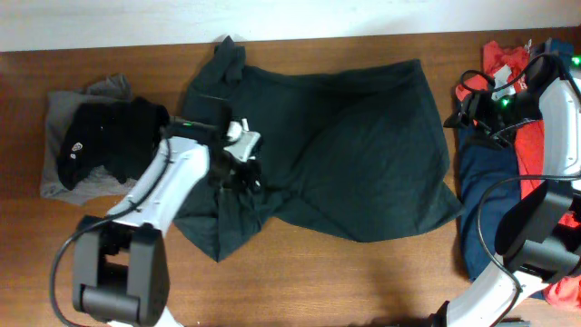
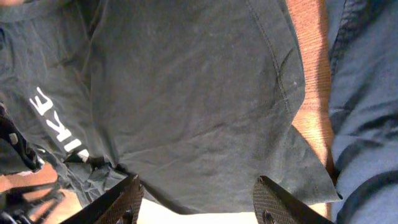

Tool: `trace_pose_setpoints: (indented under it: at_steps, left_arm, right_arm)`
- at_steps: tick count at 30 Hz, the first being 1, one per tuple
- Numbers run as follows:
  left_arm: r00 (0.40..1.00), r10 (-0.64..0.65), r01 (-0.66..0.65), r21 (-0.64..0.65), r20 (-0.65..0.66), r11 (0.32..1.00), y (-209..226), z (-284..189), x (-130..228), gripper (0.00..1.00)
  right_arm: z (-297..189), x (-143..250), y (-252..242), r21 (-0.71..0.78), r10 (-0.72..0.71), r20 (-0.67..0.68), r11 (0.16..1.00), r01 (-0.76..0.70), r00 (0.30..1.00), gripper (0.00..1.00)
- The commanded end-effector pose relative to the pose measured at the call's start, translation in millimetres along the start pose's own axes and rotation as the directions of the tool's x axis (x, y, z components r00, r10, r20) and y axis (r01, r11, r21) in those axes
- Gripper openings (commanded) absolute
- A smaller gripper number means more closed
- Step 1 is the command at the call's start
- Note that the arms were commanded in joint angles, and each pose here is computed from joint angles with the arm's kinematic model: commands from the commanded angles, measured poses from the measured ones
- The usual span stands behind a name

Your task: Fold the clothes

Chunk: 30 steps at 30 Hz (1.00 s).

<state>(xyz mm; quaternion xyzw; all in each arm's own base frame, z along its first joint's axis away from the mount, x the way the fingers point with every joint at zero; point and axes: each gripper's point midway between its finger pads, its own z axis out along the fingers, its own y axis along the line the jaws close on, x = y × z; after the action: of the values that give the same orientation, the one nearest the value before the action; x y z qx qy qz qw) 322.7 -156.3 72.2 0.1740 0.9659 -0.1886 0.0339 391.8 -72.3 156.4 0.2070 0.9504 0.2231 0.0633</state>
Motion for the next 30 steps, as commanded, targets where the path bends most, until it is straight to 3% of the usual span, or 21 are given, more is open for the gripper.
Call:
trace_pose_setpoints:
  at_steps: [1,5,15,18,25,30]
  left_arm:
    - [0.965,0.259,-0.262,-0.133,-0.040,0.956,-9,3,0,0.52]
    - [0.927,0.355,-0.374,-0.213,-0.120,0.903,-16,11,8,0.56]
    - [0.907,0.353,-0.409,-0.289,-0.229,0.865,0,31,19,0.58]
    - [0.905,0.352,-0.409,-0.257,-0.239,0.876,0,50,18,0.46]
    - [0.903,0.352,-0.408,-0.239,-0.245,0.881,-3,52,17,0.00]
    - [0.911,0.374,-0.409,-0.265,-0.172,0.873,-17,26,-17,0.00]
  right_arm:
    - [0,0,1,0.005,-0.003,0.001,1.000,0.003,1.000,0.62]
    - [1,0,1,0.005,-0.003,0.001,1.000,0.003,1.000,0.62]
    - [1,0,1,0.005,-0.003,0.001,1.000,0.003,1.000,0.62]
    - [0,0,1,0.005,-0.002,0.000,1.000,0.002,1.000,0.62]
    - [0,0,1,0.005,-0.002,0.000,1.000,0.002,1.000,0.62]
    - [1,0,1,0.005,-0.003,0.000,1.000,0.003,1.000,0.62]
